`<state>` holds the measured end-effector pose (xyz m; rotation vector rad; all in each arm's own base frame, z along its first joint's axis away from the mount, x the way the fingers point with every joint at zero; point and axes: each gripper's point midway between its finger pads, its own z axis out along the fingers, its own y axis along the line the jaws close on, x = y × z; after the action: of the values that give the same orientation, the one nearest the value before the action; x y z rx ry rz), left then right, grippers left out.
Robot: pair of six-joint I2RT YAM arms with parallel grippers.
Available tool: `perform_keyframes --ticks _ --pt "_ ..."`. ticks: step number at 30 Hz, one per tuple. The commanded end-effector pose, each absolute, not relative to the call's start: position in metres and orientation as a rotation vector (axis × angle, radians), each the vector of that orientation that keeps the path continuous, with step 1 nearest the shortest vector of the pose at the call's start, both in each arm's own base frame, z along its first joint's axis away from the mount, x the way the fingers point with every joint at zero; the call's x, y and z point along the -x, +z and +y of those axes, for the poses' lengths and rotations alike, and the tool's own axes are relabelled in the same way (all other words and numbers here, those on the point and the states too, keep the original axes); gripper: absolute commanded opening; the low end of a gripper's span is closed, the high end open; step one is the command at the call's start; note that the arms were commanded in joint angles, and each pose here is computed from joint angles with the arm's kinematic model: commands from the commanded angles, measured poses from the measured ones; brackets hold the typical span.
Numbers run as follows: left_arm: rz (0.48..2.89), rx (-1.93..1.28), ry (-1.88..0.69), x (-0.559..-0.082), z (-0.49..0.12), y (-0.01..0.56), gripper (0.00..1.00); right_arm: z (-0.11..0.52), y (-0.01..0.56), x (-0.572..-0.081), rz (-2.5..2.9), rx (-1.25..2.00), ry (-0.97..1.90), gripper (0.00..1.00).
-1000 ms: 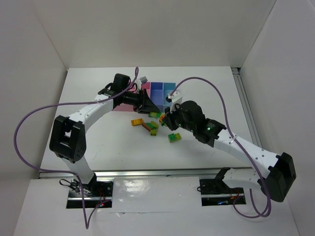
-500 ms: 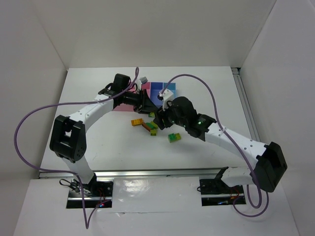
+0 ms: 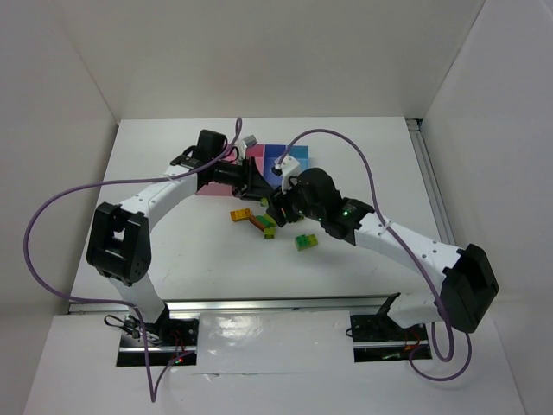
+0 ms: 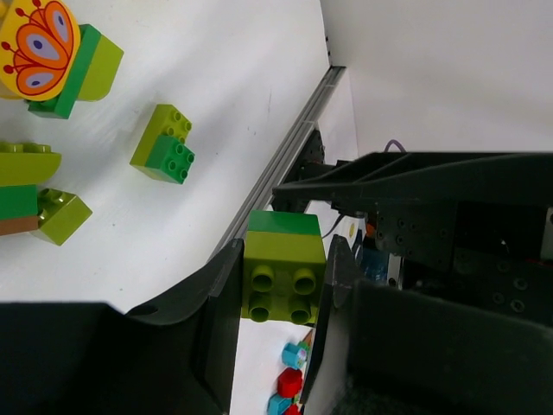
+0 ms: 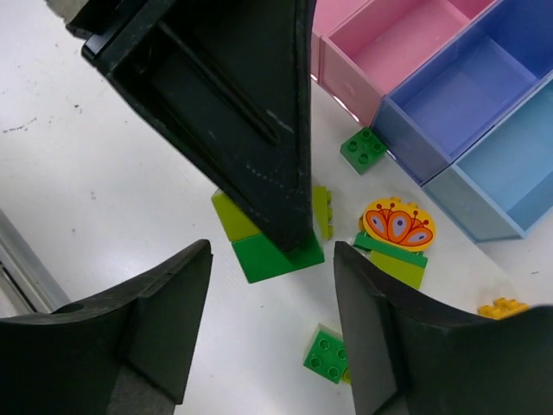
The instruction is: Sort the legos into containers by color
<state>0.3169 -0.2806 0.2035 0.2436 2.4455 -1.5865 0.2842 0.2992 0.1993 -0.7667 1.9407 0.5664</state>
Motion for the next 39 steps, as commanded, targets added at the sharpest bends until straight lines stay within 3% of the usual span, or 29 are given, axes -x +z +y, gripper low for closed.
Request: perform_keyframes --ticks 1,7,13,20,22,26,31,34,36,39 --pt "2.386 -0.35 -1.635 -0.309 -0.284 0.22 0.0 0.309 0.235 -0.297 1.823 0.76 0.563 0.67" --pt "2.378 -0.401 -1.652 -0.303 -0.283 0.222 0.0 0.31 0.24 -0.301 1.805 0.769 0.543 0.7" --pt "2.37 -0.42 -1.658 -0.302 -0.283 0.225 0.0 0.319 0.237 -0.297 1.799 0.816 0.572 0.49" --pt "2.37 -0.42 -1.658 -0.302 -0.283 0.225 0.0 0.323 0.229 -0.291 1.815 0.847 0.563 0.44" --pt "2.361 -0.426 -1.656 -0.301 -0.283 0.228 0.0 0.323 0.229 -0.291 1.815 0.847 0.563 0.44" --pt "2.361 -0.426 -1.656 -0.301 -0.283 0.228 0.0 0.322 0.227 -0.29 1.824 0.851 0.56 0.55" --pt "2.361 -0.426 -1.656 -0.301 -0.283 0.228 0.0 0.323 0.223 -0.291 1.837 0.847 0.563 0.55" --pt "2.361 -0.426 -1.656 -0.301 -0.283 0.228 0.0 0.323 0.223 -0.291 1.837 0.847 0.563 0.39" --pt "2.364 -0.42 -1.645 -0.302 -0.283 0.227 0.0 0.321 0.216 -0.291 1.85 0.835 0.558 0.18" --pt "2.362 -0.409 -1.641 -0.305 -0.28 0.227 0.0 0.317 0.219 -0.289 1.845 0.825 0.55 0.13"
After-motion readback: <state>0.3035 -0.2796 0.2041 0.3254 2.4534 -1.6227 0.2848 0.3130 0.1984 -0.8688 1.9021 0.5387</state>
